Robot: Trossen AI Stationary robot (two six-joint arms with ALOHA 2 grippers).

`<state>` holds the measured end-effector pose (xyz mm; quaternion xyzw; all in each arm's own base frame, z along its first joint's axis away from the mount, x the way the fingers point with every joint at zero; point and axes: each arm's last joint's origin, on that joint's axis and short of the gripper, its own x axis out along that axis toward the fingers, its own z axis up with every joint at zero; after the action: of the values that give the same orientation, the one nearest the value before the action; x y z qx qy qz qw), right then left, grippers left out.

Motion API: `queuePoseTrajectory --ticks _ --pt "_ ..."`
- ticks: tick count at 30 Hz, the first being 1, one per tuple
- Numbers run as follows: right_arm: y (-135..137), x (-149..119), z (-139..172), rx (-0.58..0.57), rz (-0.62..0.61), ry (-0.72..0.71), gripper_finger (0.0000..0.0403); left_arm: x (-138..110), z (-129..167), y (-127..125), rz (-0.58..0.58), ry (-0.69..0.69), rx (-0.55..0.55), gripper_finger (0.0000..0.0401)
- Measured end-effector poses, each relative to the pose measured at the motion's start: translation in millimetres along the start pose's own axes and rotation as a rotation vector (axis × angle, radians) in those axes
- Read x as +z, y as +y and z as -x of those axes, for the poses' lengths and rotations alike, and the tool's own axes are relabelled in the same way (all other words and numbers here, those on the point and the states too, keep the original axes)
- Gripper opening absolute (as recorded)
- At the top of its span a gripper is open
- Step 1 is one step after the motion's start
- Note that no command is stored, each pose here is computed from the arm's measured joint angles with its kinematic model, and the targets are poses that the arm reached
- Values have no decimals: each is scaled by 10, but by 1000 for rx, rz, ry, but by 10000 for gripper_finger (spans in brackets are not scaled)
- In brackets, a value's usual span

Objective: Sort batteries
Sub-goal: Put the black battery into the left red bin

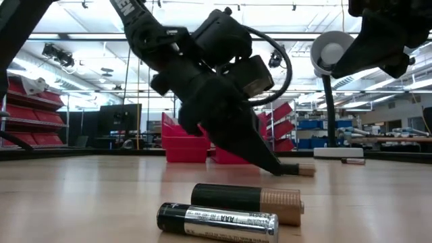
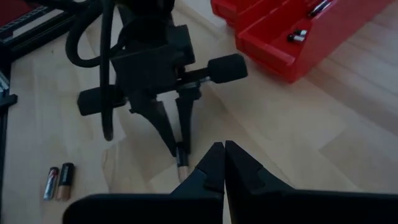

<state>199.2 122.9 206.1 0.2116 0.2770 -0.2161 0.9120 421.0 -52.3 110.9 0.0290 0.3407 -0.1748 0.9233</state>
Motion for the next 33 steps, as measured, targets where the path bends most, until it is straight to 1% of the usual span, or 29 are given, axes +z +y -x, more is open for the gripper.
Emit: queuePoseTrajectory --ticks 2,5,8,12,15,18,20,22,23,25,27,30,33 --pt "-3 0 0 -4 3 -4 0 48 92 -6 19 23 33 66" --pt "-10 -4 0 -10 8 -1 0 178 339 -39 55 69 109 68" --pt "-15 -7 0 -12 9 5 0 297 658 -119 66 137 211 66" --pt "-15 -9 0 -9 9 14 0 418 1136 -207 51 210 363 67" --pt "-15 -7 -2 -12 7 9 0 454 1474 -202 30 259 480 67" --pt "-20 -5 -2 -17 14 5 0 466 1744 -157 32 274 599 68" --pt "-48 -17 -4 -40 33 16 0 463 1873 -87 48 271 661 68" --pt "-105 -24 -14 -86 47 33 0 434 1955 21 77 273 701 68" --pt "-141 -18 -26 -117 39 37 0 418 1979 88 100 278 718 68" --pt "-228 12 -56 -200 -14 4 0 371 2021 225 138 300 750 69" --pt "-292 68 -105 -252 -43 -17 0 300 2033 368 170 342 777 69" --pt "-388 170 -195 -314 -33 -19 3 149 2030 585 204 403 809 72" --pt "-523 283 -294 -387 -9 3 11 -17 2042 790 236 427 837 81"
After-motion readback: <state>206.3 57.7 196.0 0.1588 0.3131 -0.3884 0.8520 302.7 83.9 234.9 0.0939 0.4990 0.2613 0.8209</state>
